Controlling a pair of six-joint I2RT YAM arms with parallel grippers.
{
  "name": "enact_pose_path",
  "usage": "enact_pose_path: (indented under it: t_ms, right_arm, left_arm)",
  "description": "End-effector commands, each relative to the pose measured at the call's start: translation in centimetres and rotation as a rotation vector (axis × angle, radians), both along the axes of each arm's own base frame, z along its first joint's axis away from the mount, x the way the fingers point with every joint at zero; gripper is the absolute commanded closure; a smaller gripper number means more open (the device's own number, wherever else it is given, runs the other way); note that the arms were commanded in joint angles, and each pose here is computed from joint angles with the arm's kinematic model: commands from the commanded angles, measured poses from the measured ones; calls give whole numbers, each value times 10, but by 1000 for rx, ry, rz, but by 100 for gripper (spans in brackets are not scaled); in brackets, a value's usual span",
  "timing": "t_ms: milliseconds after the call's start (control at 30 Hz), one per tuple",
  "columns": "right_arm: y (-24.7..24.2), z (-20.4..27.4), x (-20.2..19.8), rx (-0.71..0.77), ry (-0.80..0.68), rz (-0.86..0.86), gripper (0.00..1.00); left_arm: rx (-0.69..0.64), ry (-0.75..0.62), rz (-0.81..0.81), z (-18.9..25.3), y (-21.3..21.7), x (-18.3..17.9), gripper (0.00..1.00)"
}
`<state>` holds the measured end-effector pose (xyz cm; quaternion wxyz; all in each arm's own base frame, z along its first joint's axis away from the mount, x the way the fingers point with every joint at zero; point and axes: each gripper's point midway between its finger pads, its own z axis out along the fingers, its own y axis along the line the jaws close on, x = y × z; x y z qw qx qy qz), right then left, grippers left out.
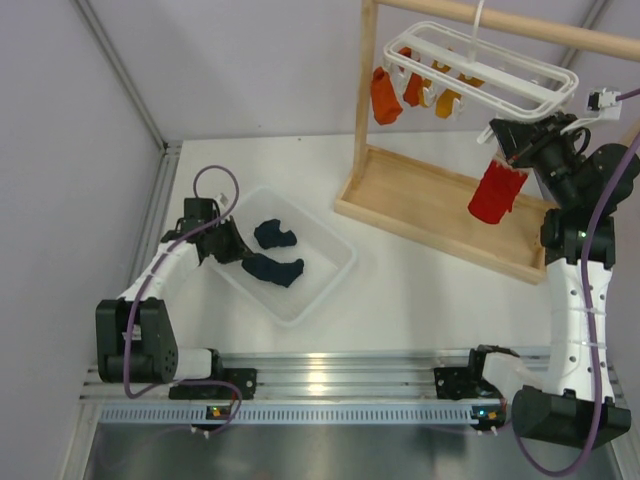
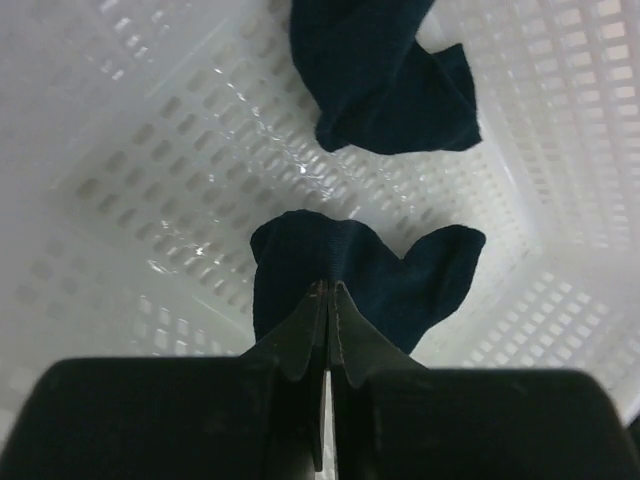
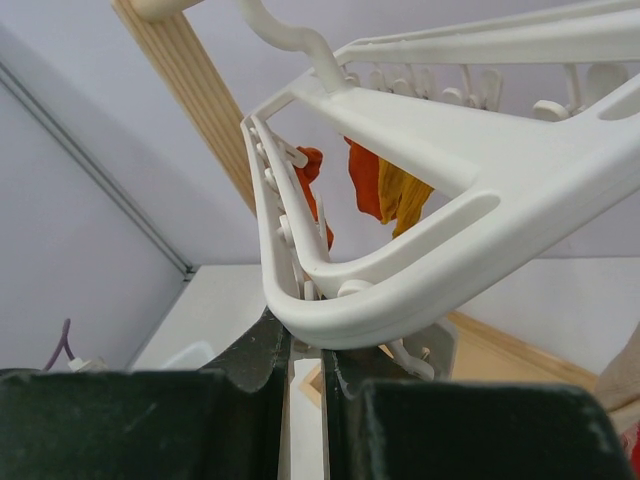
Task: Clip the socks to the hanger
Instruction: Place the sock in the bin, then pick up the sock from the bin.
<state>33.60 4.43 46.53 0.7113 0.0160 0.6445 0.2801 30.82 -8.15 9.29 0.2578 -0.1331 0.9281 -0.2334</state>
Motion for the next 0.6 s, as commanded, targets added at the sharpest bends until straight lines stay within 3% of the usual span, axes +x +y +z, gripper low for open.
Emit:
enact_pose_path:
  t_ms: [0,67,100,167,200,267,300,333,400,433,467,567]
  right_arm:
    - [9,-7,-7,-37,33,46,100]
    - [9,-6,-7,-43,28,45,100]
    - [9,-6,-7,-43,28,43,100]
    - [9,-7,-7,-44,28,43,100]
    - [9,-6,-7,-44,26,45,100]
    - [9,-7,-7,-43,27,42,100]
    - [9,-6,-7,-45,25,43,100]
    - [8,-6,-7,-46,23,41,100]
    - [9,-8,-7,-46,24,43,100]
    - [8,-8,-7,-47,24,41,100]
    - [8,-10,-6,-45,29,43,100]
    - [8,-9,-5,-45,26,40,100]
  left_arm:
    - [158,-70,35,6,27,17,97]
    - [209,-26,40,1,36,17,83]
    - [224,-1,23,-3,37,12,61]
    - [220,3,-40,-1,33,12,39]
    - [194,-27,-139,7,23,13,33]
    - [192,-144,-362,25,9,18,34]
    - [70,-227,-523,42,-18,10,34]
    - [40,-252,-632,47,-26,-1,35]
    - [57,-435,-918,66,-44,-5,35]
    - [52,-410,-1006,63,-48,-20,37]
    - [113,-500,-1150,63,-51,-15,37]
    - [118,-521,-1431,50,-62,-38,39]
